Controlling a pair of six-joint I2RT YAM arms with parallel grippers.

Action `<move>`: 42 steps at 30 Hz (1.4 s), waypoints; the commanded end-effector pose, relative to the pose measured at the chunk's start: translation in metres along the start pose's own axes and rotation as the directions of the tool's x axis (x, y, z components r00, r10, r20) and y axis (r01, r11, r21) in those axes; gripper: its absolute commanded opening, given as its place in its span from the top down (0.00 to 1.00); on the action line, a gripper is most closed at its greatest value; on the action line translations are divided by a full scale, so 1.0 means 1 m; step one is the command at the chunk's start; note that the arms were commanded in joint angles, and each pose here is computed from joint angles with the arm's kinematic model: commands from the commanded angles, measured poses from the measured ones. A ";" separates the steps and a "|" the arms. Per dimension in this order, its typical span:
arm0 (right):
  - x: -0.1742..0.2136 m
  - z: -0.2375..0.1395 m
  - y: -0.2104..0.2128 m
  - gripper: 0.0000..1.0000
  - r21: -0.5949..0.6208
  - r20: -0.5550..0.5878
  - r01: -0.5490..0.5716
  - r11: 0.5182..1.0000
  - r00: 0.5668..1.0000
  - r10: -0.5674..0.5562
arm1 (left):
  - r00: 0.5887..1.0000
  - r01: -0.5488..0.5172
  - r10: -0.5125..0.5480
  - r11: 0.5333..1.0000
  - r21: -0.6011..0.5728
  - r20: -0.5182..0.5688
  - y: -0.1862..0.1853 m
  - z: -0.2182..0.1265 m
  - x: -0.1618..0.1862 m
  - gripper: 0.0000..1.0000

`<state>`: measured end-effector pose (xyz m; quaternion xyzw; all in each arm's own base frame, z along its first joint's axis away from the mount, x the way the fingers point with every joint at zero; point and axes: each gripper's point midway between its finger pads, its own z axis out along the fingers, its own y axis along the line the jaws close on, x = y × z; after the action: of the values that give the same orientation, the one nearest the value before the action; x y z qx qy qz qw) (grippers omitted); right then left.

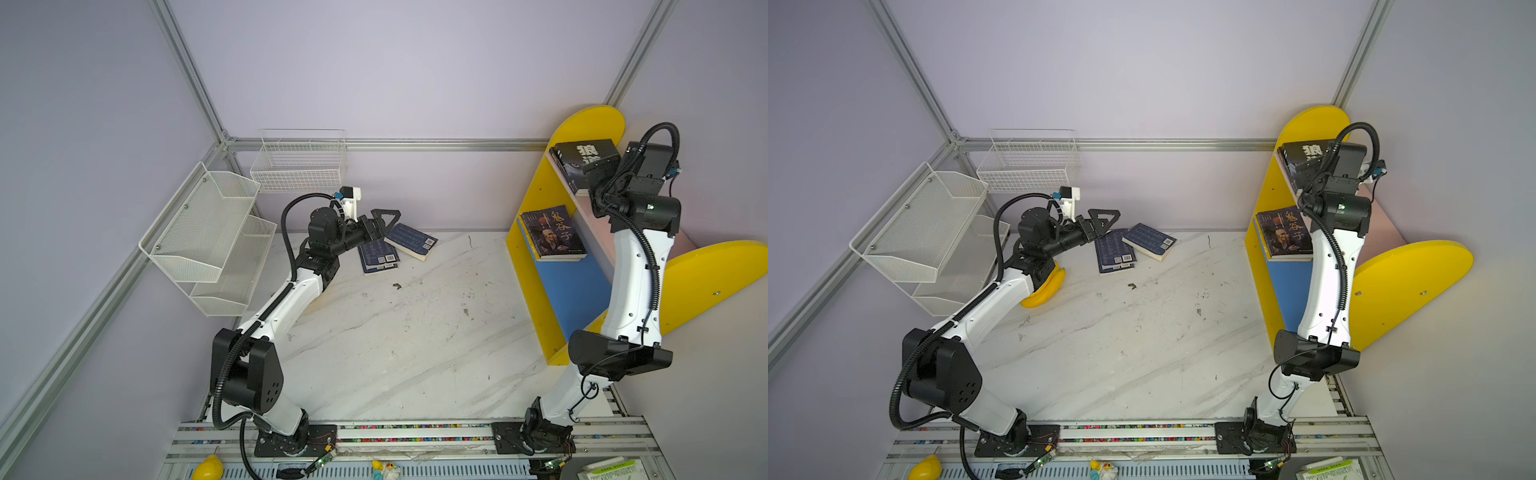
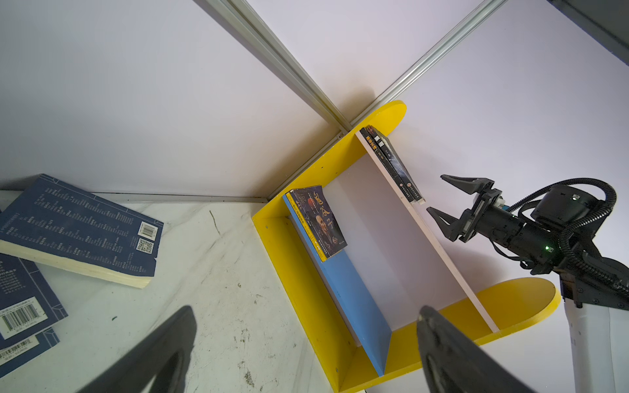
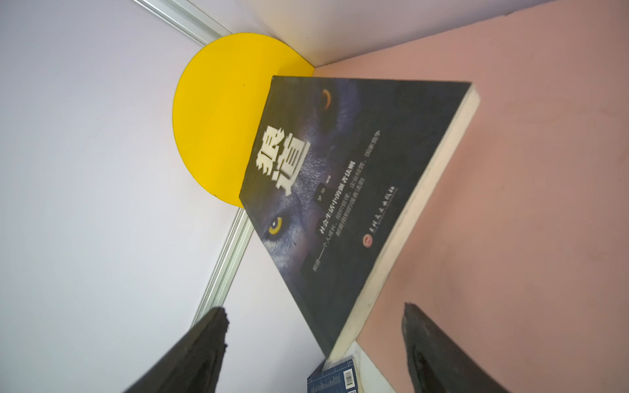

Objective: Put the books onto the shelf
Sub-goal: 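Open the right gripper and draw it back from the dark grey book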

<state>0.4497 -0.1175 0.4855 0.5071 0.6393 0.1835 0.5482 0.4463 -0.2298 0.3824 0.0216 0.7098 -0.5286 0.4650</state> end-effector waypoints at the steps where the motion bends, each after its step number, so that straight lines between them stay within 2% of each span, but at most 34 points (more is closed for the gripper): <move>1: -0.001 -0.003 0.003 0.20 -0.015 0.008 0.010 1.000 1.000 -0.010 | 1.000 -0.021 0.020 0.999 0.037 0.022 -0.015 -0.013 -0.003 0.00; 18: 0.006 0.018 0.011 0.25 -0.056 -0.016 0.032 0.998 0.999 -0.033 | 1.000 -0.015 0.014 1.000 0.026 0.021 -0.011 -0.012 -0.003 0.00; 25: -0.007 -0.006 0.013 0.24 -0.056 0.027 0.018 0.998 1.000 -0.017 | 1.000 -0.008 0.008 1.000 0.018 0.022 -0.007 -0.012 -0.002 0.00; 33: 0.019 0.013 0.014 0.20 -0.129 -0.150 0.040 0.991 0.987 -0.059 | 1.000 -0.013 0.012 1.000 0.024 0.022 -0.009 -0.012 -0.004 0.00; 42: 0.031 0.021 0.027 0.20 -0.213 -0.208 0.079 0.974 0.970 -0.124 | 0.999 -0.005 0.005 1.000 0.014 0.036 0.000 -0.015 -0.004 0.00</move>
<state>0.4754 -0.0961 0.4723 0.4310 0.6937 0.2525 0.5189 0.4469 -0.2237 0.3712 0.0126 0.7155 -0.5248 0.4610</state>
